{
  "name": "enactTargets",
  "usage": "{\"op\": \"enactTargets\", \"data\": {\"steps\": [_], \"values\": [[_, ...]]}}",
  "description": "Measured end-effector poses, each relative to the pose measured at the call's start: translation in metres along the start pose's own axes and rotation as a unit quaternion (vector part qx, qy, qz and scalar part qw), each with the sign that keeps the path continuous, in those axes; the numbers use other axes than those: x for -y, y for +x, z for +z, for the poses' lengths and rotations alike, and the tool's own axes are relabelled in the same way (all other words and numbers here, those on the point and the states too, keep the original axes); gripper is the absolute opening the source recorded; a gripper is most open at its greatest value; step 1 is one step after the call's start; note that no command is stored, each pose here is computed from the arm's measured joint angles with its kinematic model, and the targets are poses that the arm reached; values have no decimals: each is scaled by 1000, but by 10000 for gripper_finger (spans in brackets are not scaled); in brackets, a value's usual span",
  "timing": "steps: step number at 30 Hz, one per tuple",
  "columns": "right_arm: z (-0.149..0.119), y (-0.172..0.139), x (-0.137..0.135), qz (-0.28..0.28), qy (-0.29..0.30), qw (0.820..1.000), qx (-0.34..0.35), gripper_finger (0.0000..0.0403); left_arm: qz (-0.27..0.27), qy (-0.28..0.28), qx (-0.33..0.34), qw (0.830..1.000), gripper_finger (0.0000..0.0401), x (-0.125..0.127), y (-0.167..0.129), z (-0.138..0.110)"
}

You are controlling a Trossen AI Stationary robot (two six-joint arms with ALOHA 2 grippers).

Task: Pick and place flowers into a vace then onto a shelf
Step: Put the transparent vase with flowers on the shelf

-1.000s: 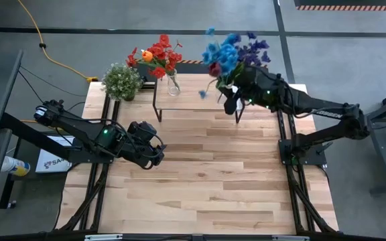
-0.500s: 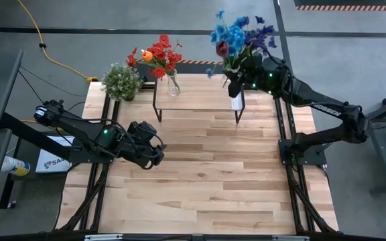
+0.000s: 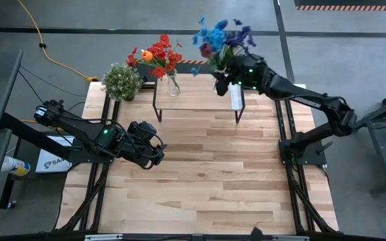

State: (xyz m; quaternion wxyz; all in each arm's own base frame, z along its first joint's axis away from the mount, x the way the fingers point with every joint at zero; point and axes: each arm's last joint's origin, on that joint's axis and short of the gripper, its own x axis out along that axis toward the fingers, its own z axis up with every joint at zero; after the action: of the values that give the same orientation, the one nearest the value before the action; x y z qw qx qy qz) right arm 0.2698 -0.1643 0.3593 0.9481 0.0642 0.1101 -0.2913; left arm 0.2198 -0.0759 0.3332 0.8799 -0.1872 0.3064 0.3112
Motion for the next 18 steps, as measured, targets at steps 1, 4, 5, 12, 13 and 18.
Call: {"op": "enactTargets", "data": {"steps": [1,4,5,12,13,18], "values": [[-3,4,0,0,-1,1000,-6,164,0,-1,0,1000,376,0,0,0],[-11,15,0,-1,-10,1000,-22,164,0,-6,0,1000,376,0,0,0],[-13,18,0,-2,-15,1000,-27,164,0,-6,0,1000,376,0,0,0],[-25,24,1,-9,-19,999,-42,164,0,-10,0,1000,376,0,0,0],[-27,24,1,-10,-20,999,-47,164,0,-10,0,1000,376,0,0,0],[-38,24,2,-12,-18,998,-65,164,0,-10,0,1000,376,0,0,0]]}}
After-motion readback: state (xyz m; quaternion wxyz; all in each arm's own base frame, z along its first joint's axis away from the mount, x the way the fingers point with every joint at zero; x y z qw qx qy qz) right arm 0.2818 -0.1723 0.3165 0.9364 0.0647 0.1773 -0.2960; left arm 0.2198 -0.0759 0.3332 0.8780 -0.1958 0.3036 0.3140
